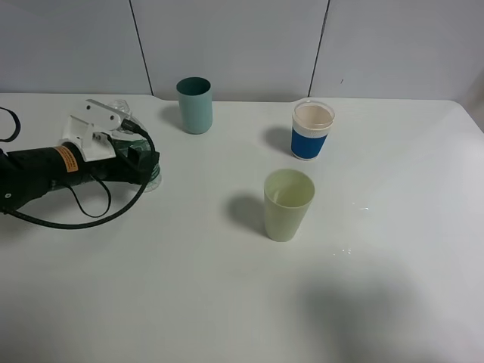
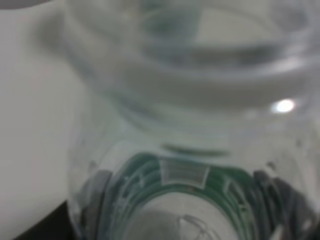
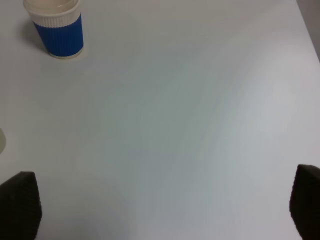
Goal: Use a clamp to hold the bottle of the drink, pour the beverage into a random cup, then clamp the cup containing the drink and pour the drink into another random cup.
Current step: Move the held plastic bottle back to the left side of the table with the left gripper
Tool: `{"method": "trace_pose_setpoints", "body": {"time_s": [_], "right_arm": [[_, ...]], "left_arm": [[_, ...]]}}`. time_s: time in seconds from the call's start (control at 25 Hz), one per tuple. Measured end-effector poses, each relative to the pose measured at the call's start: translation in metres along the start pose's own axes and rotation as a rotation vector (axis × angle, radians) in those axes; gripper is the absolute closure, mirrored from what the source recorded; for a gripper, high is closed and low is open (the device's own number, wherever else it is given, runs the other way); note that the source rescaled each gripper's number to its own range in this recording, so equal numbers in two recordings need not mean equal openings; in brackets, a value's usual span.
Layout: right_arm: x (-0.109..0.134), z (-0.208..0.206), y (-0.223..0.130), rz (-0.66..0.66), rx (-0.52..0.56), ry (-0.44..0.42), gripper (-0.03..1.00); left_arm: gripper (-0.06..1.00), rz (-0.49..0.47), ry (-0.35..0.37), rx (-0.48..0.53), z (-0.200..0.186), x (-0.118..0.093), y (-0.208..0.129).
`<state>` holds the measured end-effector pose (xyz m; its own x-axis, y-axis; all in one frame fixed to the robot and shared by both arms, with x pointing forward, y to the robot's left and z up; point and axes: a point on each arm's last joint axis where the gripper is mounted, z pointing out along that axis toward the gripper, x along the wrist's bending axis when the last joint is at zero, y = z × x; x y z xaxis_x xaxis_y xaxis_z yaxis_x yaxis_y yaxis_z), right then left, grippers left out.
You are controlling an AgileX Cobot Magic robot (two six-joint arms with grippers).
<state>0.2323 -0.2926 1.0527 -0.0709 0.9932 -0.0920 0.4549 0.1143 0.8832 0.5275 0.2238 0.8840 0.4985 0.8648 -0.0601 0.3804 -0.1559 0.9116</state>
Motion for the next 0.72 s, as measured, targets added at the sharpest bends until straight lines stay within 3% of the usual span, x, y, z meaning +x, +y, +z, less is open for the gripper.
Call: {"method": "trace_pose_setpoints", "body": {"time_s": [0.6,0.64,0.68,0.72], "right_arm": [[0.0,0.0,0.0,0.0,0.0,0.0,-0.03],[0.0,0.0,0.0,0.0,0.0,0.0,-0.03],[0.0,0.0,0.0,0.0,0.0,0.0,-0.03],[0.0,0.0,0.0,0.0,0.0,0.0,-0.03]], "left_arm": [[0.92,0.02,-0.006,-0.012,0.0015,-0.0003,-0.0016],[0.9,0.02,-0.006,-0.012,0.0015,-0.0003,-0.0016],[0.79,0.021,-0.006,-0.011,0.0015,-0.0003,-0.0017],[0.79,0.021,-0.006,-0.011,0.0015,-0.0003,-0.0017]]}}
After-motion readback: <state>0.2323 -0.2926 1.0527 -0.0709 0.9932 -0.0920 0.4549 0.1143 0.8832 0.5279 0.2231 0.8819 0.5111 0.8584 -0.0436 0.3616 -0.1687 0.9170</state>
